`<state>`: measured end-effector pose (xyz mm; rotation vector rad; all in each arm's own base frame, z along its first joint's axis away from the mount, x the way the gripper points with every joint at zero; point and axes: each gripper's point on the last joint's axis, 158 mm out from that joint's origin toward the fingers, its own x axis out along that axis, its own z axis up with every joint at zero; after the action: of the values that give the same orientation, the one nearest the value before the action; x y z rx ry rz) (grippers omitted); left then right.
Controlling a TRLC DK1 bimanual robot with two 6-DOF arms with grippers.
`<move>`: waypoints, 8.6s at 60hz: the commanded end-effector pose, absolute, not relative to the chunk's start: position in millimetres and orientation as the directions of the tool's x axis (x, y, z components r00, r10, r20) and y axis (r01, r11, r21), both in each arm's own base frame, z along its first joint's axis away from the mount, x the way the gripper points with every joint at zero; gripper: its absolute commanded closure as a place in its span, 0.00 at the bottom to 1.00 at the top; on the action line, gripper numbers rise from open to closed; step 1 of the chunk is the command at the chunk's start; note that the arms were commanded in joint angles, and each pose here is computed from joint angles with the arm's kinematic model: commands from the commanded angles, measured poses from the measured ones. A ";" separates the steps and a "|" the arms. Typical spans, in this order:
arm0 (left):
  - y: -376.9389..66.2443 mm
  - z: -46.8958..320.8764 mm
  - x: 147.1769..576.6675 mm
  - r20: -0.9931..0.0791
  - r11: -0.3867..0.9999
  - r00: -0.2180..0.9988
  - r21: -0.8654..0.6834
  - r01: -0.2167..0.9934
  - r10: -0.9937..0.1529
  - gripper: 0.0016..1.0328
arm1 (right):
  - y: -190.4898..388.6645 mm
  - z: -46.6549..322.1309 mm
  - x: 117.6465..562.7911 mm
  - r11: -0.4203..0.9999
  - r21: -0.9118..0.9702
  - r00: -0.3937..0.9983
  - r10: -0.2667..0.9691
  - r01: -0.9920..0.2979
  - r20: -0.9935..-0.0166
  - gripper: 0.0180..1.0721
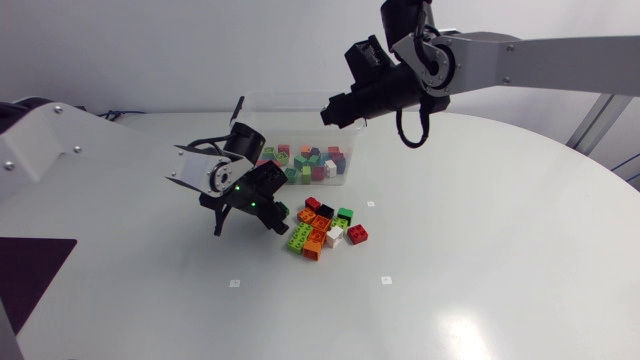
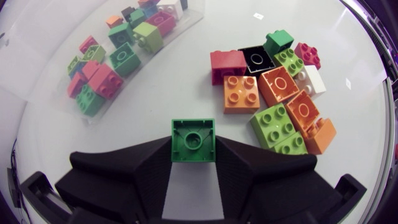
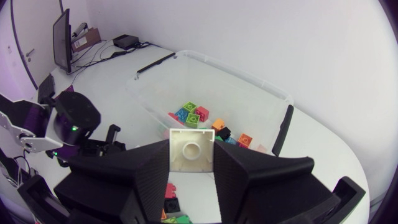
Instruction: Place the duplo bricks in the container
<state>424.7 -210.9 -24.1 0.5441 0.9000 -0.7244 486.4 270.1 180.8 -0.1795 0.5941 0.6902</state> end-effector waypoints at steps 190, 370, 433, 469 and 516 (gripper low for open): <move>-216.9 -6.5 320.9 -0.951 0.663 0.201 -0.005 0.749 -0.234 0.09 | 190.9 -31.4 361.6 0.842 -0.024 0.263 0.141 -0.539 -0.954 0.73; -194.2 188.0 517.2 -0.475 0.863 0.760 0.002 0.505 -0.443 0.69 | 230.8 182.3 519.6 0.902 -0.035 0.742 0.331 -0.430 -0.584 0.14; -196.3 201.3 512.5 -0.480 0.831 0.755 0.090 0.550 -0.447 0.08 | 217.3 -1.4 417.1 0.655 -0.098 0.403 0.332 -0.749 -0.853 0.14; -156.0 191.6 407.5 -0.574 0.766 0.694 0.170 0.619 -0.434 0.08 | 199.2 -18.7 444.7 0.662 -0.103 0.396 0.308 -0.742 -0.865 0.15; -211.8 49.8 338.1 -0.830 0.548 0.382 0.113 0.829 -0.406 0.08 | 192.2 -38.1 449.0 0.687 -0.127 0.384 0.234 -0.715 -0.893 0.73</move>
<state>344.6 -209.3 76.9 0.5581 0.7818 -0.8269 451.7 204.5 -33.1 -0.5597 0.9687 0.6715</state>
